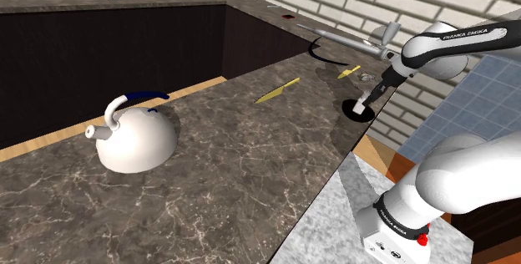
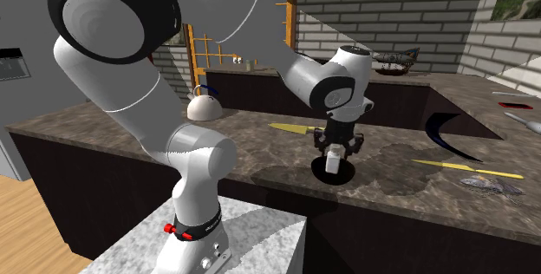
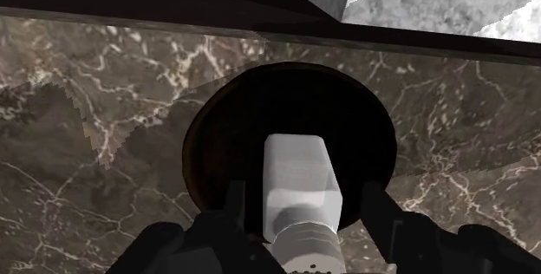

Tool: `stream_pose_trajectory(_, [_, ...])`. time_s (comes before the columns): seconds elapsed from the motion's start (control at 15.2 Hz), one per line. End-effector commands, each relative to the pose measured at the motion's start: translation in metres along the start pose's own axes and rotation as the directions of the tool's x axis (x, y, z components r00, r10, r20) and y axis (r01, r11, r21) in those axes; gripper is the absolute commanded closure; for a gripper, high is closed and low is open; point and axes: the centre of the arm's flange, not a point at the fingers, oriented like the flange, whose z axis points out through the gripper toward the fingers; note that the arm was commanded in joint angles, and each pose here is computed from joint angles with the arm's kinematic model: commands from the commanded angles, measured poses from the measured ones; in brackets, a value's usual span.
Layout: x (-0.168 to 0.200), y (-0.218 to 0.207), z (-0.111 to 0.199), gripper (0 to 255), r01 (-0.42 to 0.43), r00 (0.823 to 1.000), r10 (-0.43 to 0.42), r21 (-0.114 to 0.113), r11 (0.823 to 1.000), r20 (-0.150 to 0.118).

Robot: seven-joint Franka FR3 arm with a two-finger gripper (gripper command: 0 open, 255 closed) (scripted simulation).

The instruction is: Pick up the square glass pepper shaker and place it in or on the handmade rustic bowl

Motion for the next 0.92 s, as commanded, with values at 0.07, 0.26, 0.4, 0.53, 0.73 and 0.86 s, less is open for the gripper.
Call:
stream_pose_trajectory(0.07, [0.0, 0.0, 0.0, 0, 0.0, 1.0, 0.0, 0.0, 1.0, 0.0])
stream_pose_trajectory(0.26, [0.0, 0.0, 0.0, 0, 0.0, 1.0, 0.0, 0.0, 1.0, 0.0])
stream_pose_trajectory(0.4, [0.0, 0.0, -0.026, 0, 0.0, 1.0, 0.0, 0.0, 1.0, 0.0])
stream_pose_trajectory(0.53, [0.0, 0.0, -0.05, 0, 0.0, 1.0, 0.0, 0.0, 1.0, 0.0])
stream_pose_trajectory(0.73, [0.0, 0.0, -0.05, 0, 0.0, 1.0, 0.0, 0.0, 1.0, 0.0])
stream_pose_trajectory(0.86, [0.0, 0.0, -0.05, 0, 0.0, 1.0, 0.0, 0.0, 1.0, 0.0])
